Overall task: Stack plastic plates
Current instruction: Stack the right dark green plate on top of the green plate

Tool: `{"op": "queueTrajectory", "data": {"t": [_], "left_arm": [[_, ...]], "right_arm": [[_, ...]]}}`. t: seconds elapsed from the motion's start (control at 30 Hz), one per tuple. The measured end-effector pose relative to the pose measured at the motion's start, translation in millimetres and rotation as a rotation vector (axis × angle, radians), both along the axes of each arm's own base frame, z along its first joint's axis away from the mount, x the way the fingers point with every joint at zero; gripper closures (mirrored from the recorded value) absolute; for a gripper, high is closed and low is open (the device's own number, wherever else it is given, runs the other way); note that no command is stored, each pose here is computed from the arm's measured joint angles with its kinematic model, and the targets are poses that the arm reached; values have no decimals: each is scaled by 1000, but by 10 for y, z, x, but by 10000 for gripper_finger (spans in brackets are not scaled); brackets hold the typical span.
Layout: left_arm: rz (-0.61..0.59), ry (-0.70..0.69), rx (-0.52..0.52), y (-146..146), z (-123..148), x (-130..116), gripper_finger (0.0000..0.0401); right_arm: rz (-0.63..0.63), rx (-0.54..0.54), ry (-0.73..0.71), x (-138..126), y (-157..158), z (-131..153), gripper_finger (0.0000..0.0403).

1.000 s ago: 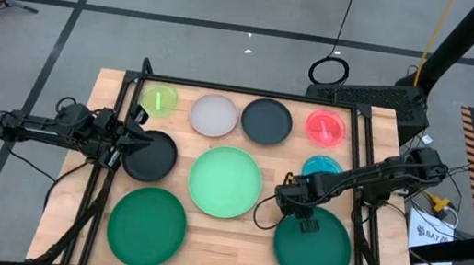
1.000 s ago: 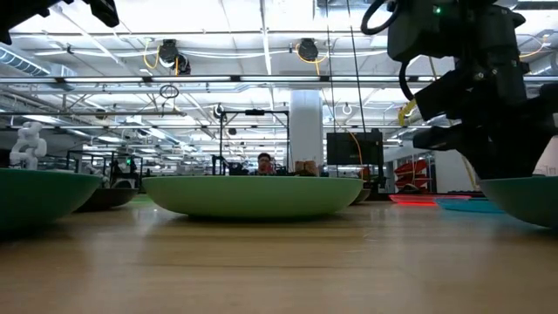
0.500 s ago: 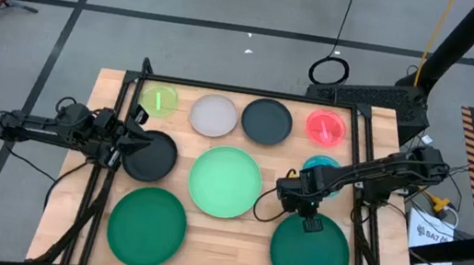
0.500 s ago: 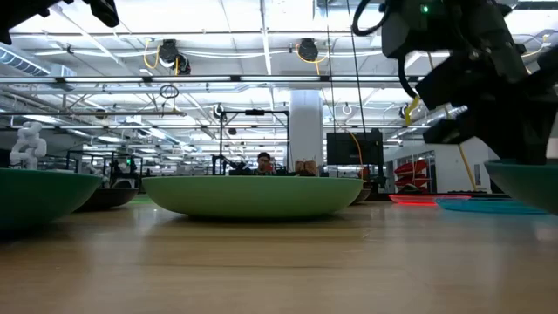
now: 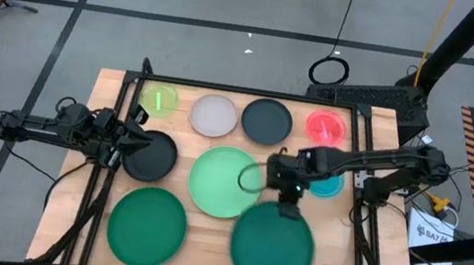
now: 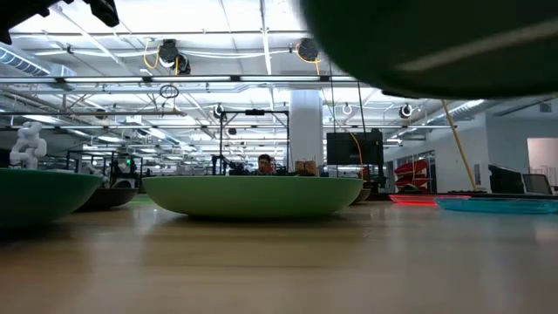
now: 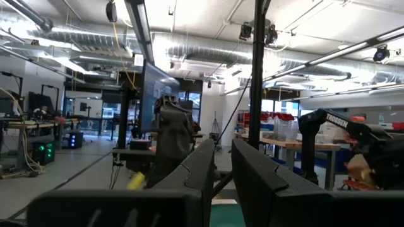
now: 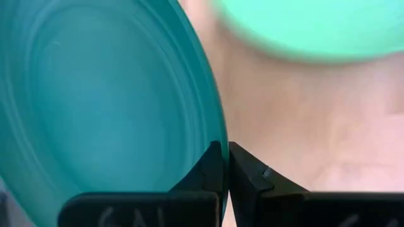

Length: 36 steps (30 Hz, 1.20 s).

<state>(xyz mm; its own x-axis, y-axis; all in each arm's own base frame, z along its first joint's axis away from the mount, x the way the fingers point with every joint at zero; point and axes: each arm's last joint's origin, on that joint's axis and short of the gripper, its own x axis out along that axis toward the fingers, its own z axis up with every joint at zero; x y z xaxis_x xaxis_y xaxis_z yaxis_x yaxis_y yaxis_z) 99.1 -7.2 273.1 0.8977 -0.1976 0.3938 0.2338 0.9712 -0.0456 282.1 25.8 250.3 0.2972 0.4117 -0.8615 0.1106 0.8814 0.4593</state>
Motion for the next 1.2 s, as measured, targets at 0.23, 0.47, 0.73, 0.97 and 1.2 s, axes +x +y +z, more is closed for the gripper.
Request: {"op": "queueTrajectory", "data": {"t": [0.23, 0.47, 0.73, 0.97, 1.2], "left_arm": [[0, -12, 0, 0, 10, -5, 339], [0, -73, -1, 0, 64, -30, 339], [10, -126, 18, 1, 105, -54, 339], [21, -154, 36, 1, 124, -66, 339], [21, -154, 36, 1, 125, -66, 339]], "right_arm": [[-249, 21, -177, 216, -361, 222, 402], [-428, 42, -241, 324, -804, 182, 402], [-532, 77, -145, 442, -1237, -91, 402], [-495, 43, -68, 753, -1441, -115, 402], [-432, 23, 56, 891, -1490, -286, 402]]}}
